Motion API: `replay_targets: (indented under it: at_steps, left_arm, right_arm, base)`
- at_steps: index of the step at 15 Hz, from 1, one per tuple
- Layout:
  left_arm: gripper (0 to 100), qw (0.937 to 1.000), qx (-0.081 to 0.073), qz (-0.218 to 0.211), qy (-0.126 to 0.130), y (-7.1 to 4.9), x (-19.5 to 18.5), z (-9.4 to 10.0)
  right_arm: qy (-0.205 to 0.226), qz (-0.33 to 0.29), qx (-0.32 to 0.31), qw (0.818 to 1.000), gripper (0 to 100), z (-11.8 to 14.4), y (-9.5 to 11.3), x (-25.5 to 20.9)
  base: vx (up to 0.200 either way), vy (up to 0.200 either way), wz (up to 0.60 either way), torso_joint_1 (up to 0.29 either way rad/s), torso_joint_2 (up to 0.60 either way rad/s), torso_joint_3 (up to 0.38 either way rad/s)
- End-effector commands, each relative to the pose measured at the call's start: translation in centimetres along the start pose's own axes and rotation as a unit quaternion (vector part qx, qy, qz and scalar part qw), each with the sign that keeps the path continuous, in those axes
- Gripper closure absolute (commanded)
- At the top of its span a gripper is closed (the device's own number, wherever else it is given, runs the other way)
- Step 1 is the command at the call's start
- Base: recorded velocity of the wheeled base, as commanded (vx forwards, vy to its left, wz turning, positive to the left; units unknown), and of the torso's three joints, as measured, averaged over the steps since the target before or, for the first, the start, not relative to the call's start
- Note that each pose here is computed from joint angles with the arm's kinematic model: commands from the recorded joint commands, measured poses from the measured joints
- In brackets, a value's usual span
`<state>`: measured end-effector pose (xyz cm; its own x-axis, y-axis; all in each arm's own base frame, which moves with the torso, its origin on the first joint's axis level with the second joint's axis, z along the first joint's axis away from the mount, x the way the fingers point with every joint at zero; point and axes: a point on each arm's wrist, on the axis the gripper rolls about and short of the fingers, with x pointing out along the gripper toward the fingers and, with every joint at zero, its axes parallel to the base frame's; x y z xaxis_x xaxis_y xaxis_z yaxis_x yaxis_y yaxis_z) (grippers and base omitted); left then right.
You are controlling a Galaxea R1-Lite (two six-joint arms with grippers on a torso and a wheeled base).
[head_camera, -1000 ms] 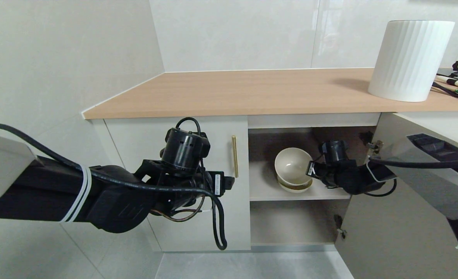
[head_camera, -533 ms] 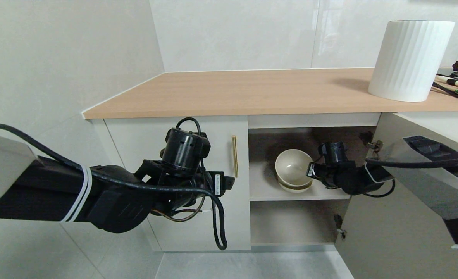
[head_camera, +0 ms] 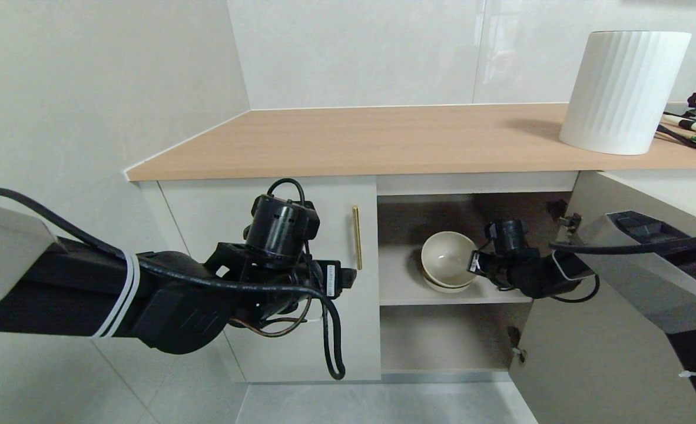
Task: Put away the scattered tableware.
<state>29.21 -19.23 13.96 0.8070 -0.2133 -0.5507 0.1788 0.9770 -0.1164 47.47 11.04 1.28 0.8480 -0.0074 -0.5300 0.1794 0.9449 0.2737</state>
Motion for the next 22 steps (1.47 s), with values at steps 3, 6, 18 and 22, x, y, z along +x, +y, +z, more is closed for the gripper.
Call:
replay_targets:
  at_steps: [3, 6, 18, 22]
  left_arm:
    - [0, 1.0, -0.001, 0.0, -0.001, 0.0, 0.0, 0.0]
    - [0, 1.0, -0.001, 0.0, -0.001, 0.0, 0.0, 0.0]
    - [0, 1.0, -0.002, 0.001, -0.005, 0.1, -0.2, 0.3]
    - [0, 1.0, -0.003, 0.001, -0.005, 0.2, -0.1, 0.3]
  right_arm:
    - [0.0, 0.0, 0.0, 1.0, 100, 0.0, 0.0, 0.0]
    - [0.005, -0.002, -0.001, 1.0, 100, 0.0, 0.0, 0.0]
    - [0.007, 0.001, -0.001, 1.0, 0, 0.0, 0.0, -0.2]
    - [0.0, 0.008, 0.0, 1.0, 0, 1.2, 0.3, -1.9]
  base:
    - [0.0, 0.0, 0.0, 0.0, 0.0, 0.0]
    - [0.0, 0.0, 0.0, 0.0, 0.0, 0.0]
    - [0.0, 0.0, 0.0, 0.0, 0.0, 0.0]
    - [0.0, 0.0, 0.0, 0.0, 0.0, 0.0]
